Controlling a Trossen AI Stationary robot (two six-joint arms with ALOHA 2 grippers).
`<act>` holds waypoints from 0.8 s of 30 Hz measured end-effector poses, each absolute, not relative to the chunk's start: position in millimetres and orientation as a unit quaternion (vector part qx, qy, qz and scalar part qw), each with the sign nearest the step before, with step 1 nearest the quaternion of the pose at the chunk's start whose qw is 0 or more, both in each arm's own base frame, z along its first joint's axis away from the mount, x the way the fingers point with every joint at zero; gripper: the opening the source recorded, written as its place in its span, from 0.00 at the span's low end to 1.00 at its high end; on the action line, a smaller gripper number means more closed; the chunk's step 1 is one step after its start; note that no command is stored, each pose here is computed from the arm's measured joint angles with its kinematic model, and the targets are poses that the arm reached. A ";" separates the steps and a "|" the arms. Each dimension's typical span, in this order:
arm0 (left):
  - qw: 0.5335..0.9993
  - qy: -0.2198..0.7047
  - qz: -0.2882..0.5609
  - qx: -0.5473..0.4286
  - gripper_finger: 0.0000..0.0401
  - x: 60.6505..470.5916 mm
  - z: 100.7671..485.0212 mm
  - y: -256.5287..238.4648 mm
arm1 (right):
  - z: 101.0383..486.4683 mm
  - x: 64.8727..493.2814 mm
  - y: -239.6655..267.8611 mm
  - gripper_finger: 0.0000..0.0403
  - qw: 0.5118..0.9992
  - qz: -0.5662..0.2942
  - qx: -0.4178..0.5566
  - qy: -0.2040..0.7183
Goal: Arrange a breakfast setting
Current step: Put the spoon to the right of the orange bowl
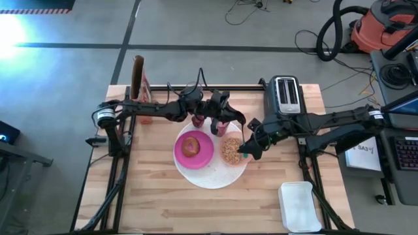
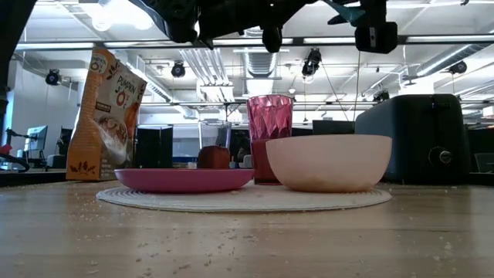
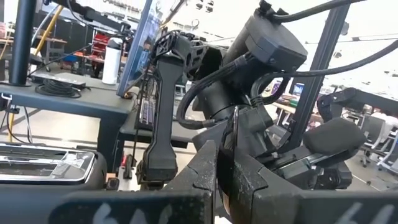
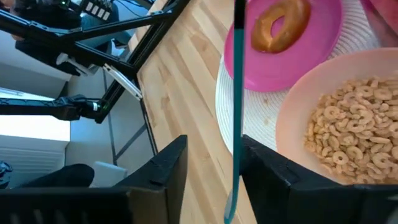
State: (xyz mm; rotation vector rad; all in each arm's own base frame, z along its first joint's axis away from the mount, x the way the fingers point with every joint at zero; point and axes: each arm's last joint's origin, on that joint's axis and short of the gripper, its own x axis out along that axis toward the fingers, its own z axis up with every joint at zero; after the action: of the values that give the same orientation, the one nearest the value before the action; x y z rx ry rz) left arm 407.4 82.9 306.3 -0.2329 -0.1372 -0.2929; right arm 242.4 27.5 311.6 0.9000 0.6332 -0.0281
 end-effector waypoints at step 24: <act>0.980 -0.043 -0.143 -0.131 0.00 407.9 301.5 84.2 | 315.1 235.6 26.7 0.13 0.861 -0.008 0.410 0.299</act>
State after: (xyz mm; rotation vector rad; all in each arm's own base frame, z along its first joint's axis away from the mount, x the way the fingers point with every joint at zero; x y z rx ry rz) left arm 407.9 84.2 301.5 -0.2633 -0.0867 -0.2880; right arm 235.6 26.7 315.1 0.8605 0.6280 -0.0165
